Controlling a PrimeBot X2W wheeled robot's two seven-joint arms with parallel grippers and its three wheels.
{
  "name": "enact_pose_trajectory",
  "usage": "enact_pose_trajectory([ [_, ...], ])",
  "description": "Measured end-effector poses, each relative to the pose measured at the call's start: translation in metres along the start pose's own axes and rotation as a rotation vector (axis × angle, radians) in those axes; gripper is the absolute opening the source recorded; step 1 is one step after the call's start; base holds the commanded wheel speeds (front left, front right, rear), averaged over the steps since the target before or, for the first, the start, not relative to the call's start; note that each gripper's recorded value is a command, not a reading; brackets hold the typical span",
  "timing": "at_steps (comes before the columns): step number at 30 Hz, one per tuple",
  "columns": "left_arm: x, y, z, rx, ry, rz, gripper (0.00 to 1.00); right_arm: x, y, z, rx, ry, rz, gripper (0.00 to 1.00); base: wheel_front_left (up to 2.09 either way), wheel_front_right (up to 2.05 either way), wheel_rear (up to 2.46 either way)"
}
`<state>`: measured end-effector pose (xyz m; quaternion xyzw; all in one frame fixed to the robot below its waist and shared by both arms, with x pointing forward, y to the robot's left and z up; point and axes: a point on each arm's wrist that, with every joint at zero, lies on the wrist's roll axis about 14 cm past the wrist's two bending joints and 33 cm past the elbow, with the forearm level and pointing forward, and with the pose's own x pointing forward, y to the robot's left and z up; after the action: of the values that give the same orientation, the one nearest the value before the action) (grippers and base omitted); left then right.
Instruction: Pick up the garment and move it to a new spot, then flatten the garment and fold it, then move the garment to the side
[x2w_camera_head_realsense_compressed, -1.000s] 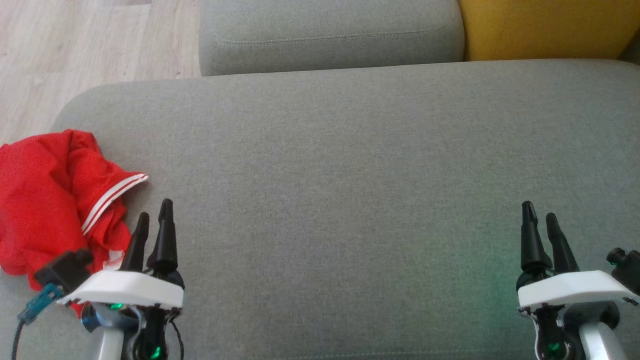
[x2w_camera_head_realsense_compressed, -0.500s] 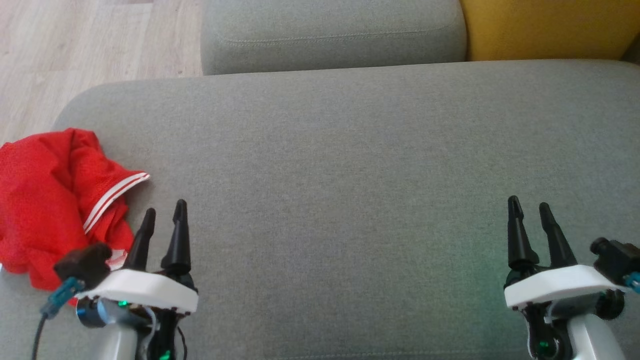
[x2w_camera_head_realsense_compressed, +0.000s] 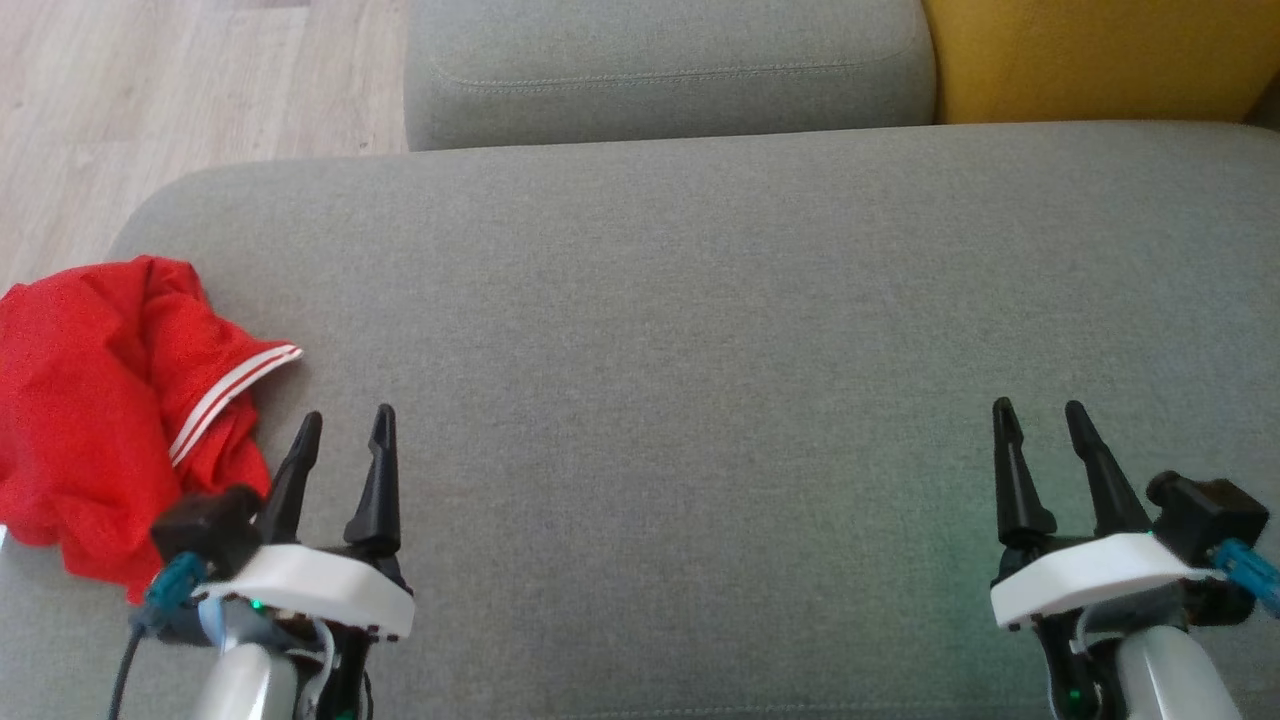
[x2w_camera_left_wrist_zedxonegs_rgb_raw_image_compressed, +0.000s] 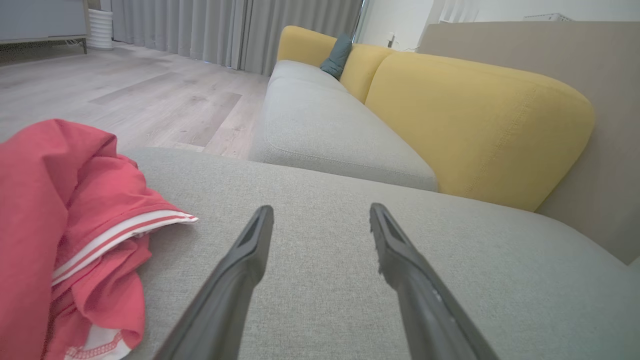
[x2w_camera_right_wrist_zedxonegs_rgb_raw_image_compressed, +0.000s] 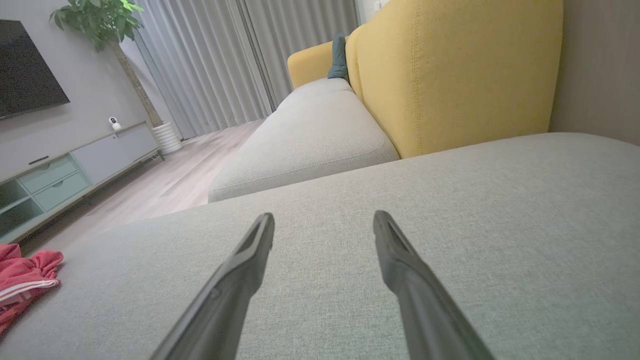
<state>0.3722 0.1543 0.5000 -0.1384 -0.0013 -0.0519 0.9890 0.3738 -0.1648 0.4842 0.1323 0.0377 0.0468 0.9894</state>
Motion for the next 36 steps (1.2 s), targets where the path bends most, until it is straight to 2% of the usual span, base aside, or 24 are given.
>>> enact_pose_trajectory([
  [25, -0.0026, -0.0056, -0.0032, 0.276, -0.02, -0.049, 1.0, 0.002, 0.0062, -0.0007, -0.237, -0.008, 0.029, 1.0, 0.0, 0.0, 0.0],
  [36, -0.0017, -0.0038, -0.005, 0.275, -0.013, -0.043, 1.0, 0.0011, 0.0015, -0.0005, -0.181, -0.018, 0.01, 1.0, 0.0, 0.0, 0.0],
])
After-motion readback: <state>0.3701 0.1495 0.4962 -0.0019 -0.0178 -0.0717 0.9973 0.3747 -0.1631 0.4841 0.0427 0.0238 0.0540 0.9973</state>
